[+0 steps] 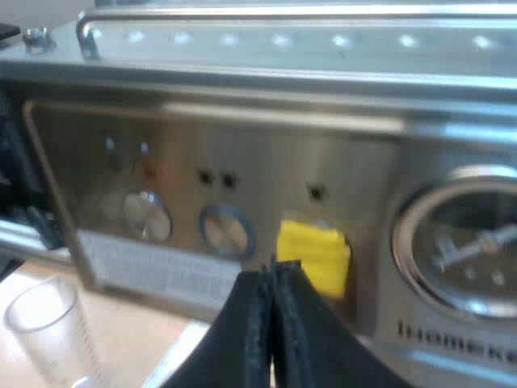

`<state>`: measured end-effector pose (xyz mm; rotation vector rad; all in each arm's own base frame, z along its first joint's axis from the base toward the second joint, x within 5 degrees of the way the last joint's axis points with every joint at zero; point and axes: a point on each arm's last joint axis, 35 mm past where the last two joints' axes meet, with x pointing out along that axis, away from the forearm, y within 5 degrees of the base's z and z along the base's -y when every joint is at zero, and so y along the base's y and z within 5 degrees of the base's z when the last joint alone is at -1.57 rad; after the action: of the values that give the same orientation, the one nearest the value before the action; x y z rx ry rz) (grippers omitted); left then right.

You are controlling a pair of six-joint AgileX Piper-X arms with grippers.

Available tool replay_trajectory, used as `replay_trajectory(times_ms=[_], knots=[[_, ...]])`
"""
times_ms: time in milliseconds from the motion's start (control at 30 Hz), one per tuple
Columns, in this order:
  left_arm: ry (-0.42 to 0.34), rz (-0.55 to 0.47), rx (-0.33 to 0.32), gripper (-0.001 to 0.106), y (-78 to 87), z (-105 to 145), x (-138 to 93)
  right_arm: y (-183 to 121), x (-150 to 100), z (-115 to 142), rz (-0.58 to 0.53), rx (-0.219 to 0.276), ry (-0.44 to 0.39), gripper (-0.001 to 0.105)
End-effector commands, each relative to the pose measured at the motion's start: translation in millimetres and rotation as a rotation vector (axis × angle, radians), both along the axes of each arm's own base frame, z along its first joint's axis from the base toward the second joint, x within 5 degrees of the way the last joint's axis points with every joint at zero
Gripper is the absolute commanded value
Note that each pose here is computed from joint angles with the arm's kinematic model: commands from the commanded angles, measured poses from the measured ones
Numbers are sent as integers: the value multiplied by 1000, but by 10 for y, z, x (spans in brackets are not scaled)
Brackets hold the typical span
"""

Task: Place mug into machine

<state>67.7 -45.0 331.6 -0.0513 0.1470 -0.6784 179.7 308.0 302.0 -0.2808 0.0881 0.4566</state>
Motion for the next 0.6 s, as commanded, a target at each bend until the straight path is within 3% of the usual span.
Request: replay_trajectory(times_ms=[33,333,600], knots=[[-1,-27,-23,87,0,36,-27,22,97,51,-17,1,-19,0],[-1,-33,-23,87,-2,36,-28,-85,347,9,-140,-16,-20,0],[-1,-33,-23,87,-2,36,-28,-176,470,9,-181,-25,-23,0]])
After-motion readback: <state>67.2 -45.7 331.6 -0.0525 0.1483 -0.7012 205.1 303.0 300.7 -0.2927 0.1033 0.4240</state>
